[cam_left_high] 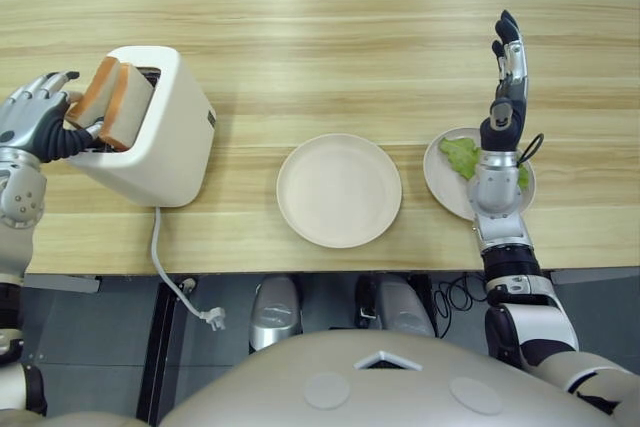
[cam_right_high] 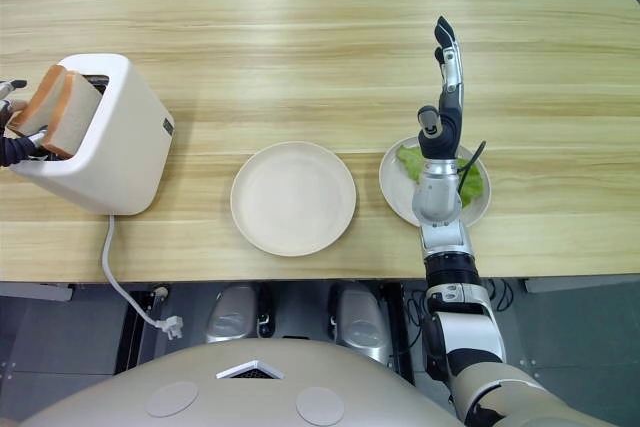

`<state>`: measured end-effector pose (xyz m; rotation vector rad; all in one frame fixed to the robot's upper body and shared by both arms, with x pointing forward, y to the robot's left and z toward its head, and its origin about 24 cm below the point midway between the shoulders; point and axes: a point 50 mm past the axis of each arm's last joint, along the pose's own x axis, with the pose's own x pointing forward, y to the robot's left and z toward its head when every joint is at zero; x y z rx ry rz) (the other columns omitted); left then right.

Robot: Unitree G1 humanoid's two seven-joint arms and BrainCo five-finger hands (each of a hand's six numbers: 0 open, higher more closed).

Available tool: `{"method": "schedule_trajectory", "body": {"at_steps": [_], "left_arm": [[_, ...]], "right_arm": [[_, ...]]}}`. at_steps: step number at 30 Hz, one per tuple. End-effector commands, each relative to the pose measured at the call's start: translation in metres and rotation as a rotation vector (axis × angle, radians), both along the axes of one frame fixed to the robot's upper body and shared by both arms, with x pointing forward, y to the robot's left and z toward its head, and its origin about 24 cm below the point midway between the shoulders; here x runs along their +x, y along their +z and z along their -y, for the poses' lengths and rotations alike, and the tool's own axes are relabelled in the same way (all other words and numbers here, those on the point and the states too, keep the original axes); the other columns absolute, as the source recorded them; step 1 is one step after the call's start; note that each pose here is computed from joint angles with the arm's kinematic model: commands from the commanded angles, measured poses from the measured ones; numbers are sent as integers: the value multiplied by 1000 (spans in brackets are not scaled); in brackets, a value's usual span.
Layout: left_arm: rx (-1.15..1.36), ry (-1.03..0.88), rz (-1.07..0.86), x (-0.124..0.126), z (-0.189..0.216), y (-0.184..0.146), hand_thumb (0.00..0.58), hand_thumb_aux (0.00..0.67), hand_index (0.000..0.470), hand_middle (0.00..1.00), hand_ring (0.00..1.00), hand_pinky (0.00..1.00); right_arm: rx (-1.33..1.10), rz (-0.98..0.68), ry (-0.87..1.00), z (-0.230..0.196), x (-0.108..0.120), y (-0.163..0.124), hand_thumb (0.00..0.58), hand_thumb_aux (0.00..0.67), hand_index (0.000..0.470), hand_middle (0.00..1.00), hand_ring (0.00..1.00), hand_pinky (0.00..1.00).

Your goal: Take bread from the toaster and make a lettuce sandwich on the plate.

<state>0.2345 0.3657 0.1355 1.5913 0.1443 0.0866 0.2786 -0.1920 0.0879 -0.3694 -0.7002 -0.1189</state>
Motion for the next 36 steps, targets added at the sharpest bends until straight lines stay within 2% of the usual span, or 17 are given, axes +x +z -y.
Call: {"method": "schedule_trajectory", "body": {"at_steps": [1,4,5,15,26,31,36], "left_arm": [[11,18,6,-1,-1,2,580,670,460,0,0,0],[-26,17,77,1,1,13,580,670,460,0,0,0],[-38,15,96,2,2,16,580,670,460,1000,1000,1000],[-118,-25,258,9,14,40,580,670,460,1000,1000,1000],[-181,-93,559,17,32,97,580,670,460,1000,1000,1000],[-262,-196,687,22,52,129,580,670,460,1000,1000,1000],[-417,-390,672,29,97,140,580,670,460,1000,1000,1000]], "right_arm": [[1,-8,-4,-1,0,-1,0,0,0,0,0,0],[0,-9,-2,-1,0,-1,0,0,0,0,0,0],[-1,-9,-2,-1,1,-1,0,0,0,0,0,0],[-2,-13,7,-4,2,-1,0,0,0,0,0,0],[-2,-14,20,-9,5,-1,0,0,0,0,0,0],[-1,-12,29,-13,7,-1,0,0,0,0,0,0],[7,-8,33,-14,8,-1,0,0,0,0,0,0]]}}
